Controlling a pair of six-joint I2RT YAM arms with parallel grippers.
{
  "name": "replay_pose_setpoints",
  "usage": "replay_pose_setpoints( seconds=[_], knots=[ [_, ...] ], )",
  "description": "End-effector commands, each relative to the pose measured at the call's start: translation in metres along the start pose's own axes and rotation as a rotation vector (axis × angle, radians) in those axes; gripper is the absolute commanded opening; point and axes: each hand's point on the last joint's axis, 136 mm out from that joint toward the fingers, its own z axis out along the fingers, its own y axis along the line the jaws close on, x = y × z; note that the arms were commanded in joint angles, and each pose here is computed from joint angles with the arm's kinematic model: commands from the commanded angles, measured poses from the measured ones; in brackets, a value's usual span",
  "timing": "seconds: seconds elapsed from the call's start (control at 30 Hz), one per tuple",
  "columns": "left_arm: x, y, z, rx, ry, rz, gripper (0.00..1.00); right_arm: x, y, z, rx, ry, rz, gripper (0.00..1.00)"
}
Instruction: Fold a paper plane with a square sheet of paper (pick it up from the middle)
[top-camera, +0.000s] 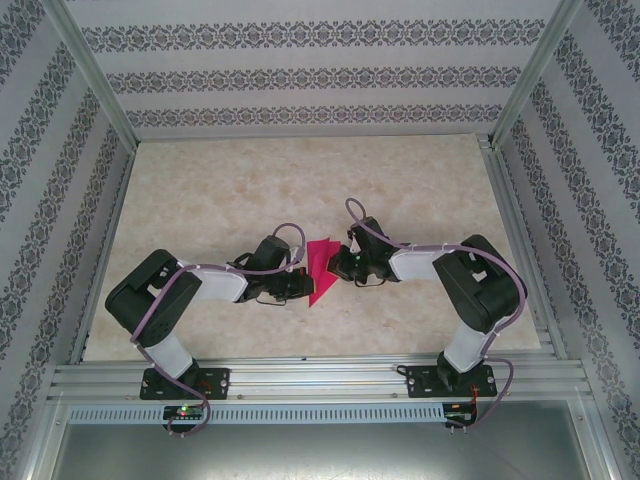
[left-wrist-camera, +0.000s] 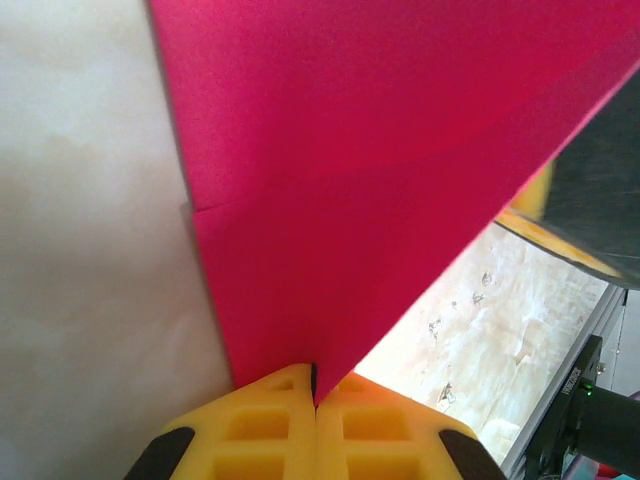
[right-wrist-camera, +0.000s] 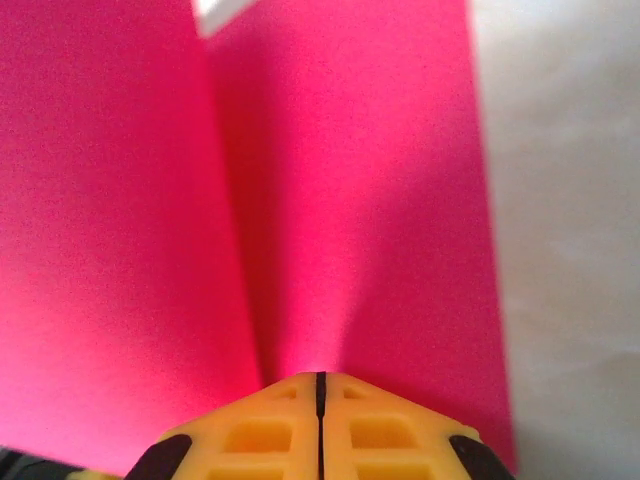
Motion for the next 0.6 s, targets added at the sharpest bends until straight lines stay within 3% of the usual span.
replay_pose_setpoints(
  seconds=[0.0,0.33,0.57],
  knots=[
    [0.0,0.015,-0.003,-0.06,0.003,-0.042,0.04,-0.002,-0.012,0.003,0.053,-0.006,0.025,0.08],
    [0.003,0.013,-0.005,-0.061,0.039,-0.049,0.04,0.015,-0.029,-0.006,0.125,-0.033,0.045,0.08],
    [0.004,0.007,0.0,-0.022,0.09,-0.046,0.04,0.009,-0.009,-0.008,0.076,-0.021,-0.014,0.11]
  ],
)
